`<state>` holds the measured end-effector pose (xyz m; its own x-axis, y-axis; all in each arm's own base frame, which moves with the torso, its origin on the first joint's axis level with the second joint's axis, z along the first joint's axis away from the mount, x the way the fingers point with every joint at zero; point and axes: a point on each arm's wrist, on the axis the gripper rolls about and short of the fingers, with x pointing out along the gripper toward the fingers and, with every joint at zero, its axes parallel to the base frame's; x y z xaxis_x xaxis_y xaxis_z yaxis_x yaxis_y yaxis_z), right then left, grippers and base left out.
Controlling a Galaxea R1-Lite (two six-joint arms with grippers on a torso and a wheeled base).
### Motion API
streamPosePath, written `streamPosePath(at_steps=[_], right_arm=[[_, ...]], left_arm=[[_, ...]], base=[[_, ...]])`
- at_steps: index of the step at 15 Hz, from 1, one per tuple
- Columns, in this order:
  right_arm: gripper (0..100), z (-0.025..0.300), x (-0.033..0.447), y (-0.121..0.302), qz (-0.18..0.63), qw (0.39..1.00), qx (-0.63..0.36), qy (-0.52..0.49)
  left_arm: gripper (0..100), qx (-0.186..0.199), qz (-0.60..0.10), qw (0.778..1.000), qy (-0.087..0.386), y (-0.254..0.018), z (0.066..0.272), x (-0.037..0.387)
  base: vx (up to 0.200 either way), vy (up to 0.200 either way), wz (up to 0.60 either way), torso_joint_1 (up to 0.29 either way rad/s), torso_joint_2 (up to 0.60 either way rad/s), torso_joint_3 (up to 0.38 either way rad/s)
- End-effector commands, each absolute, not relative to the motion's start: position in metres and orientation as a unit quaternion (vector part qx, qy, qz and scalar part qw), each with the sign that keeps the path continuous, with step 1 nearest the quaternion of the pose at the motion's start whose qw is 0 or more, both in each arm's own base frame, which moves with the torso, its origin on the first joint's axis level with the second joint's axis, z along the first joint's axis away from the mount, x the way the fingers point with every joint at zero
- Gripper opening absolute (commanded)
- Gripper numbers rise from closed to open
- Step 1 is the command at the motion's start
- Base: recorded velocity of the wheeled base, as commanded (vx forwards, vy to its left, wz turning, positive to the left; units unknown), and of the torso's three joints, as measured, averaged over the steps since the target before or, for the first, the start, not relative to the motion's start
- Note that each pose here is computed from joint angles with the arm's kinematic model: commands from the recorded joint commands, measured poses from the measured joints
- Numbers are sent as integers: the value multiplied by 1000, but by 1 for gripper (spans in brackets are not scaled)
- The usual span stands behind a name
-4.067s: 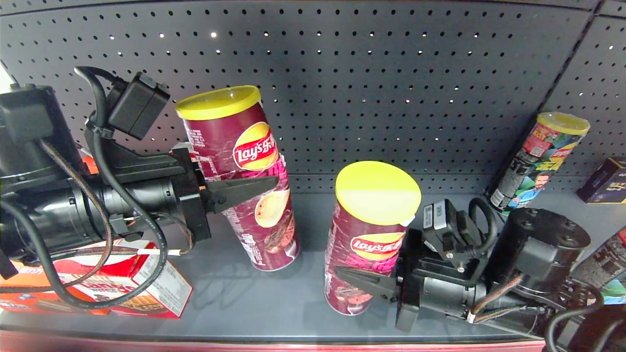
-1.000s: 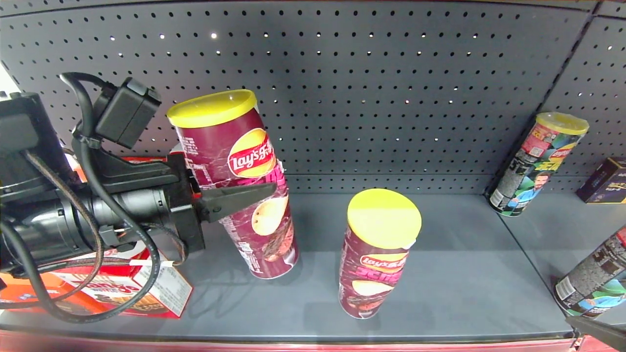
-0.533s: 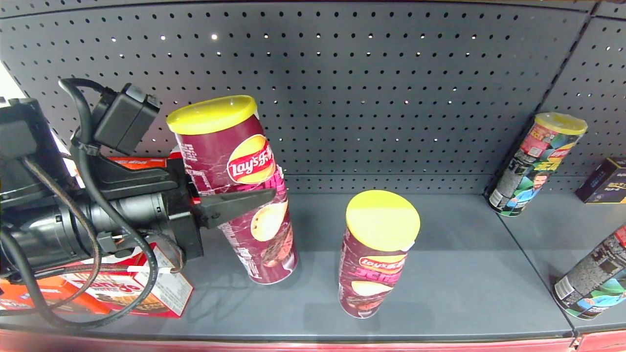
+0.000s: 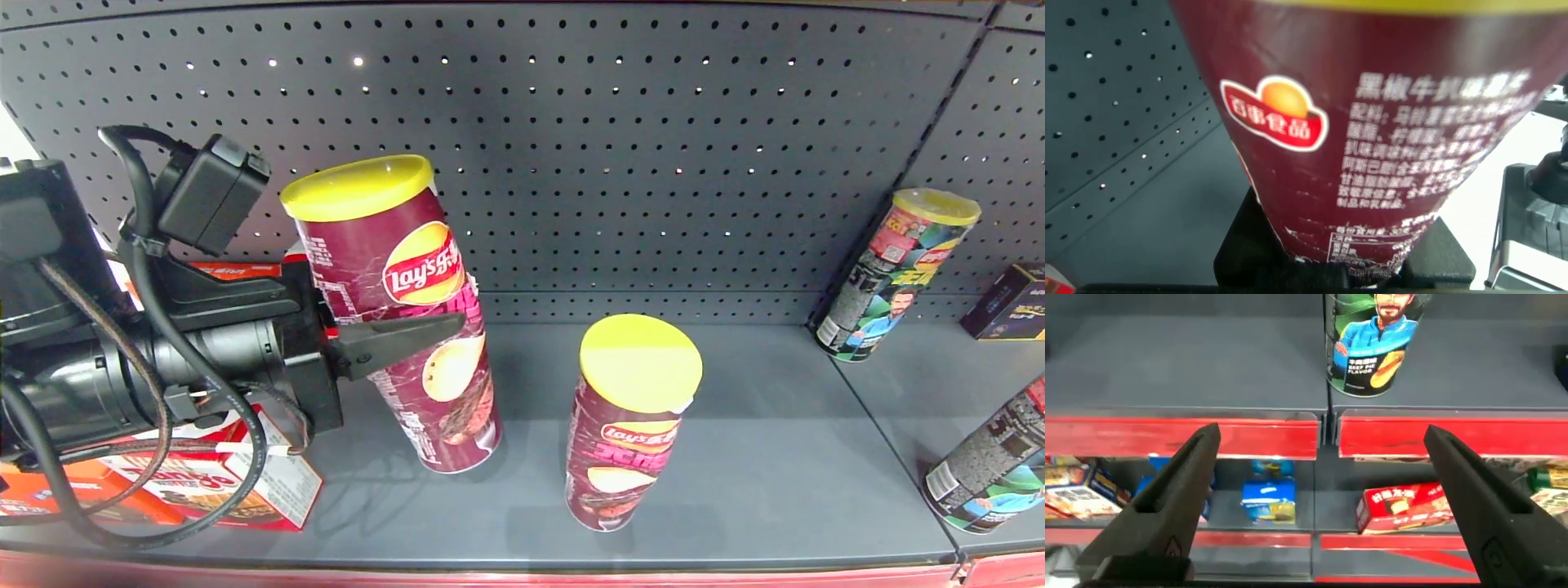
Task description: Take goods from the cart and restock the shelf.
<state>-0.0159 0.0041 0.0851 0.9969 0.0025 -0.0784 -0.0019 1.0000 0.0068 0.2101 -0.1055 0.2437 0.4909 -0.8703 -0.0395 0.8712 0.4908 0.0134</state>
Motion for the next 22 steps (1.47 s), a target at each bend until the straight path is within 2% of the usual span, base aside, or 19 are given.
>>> streamPosePath(at_steps=[1,3,4,6,7,13,15,18,22], right_arm=[[100,85,-16,5,11,999,9,40],[100,85,-17,8,125,991,20,39],[100,85,-17,7,94,994,29,38],[100,86,-17,0,-66,997,31,24],[100,83,-16,-2,-106,993,39,22],[100,81,-15,-1,-75,996,32,30],[100,78,-16,0,-59,997,9,45],[100,77,-16,0,-59,997,8,46],[100,77,-16,0,-59,997,8,46]], left_arm=[[0,16,-504,863,11,-106,244,210],[0,17,-505,863,-1,-106,247,210],[0,17,-507,862,-6,-106,248,210],[0,17,-507,861,-7,-106,248,210],[0,17,-507,861,-7,-106,248,210],[0,16,-508,861,1,-106,246,208],[0,16,-509,860,12,-110,241,217],[0,16,-512,859,8,-116,244,231],[0,15,-532,847,8,-125,245,249]], base=[[0,0,0,0,0,0],[0,0,0,0,0,0],[0,0,0,0,0,0],[0,0,0,0,0,0],[0,0,0,0,0,0],[0,0,0,0,0,0],[0,0,0,0,0,0],[0,0,0,0,0,0],[0,0,0,0,0,0]])
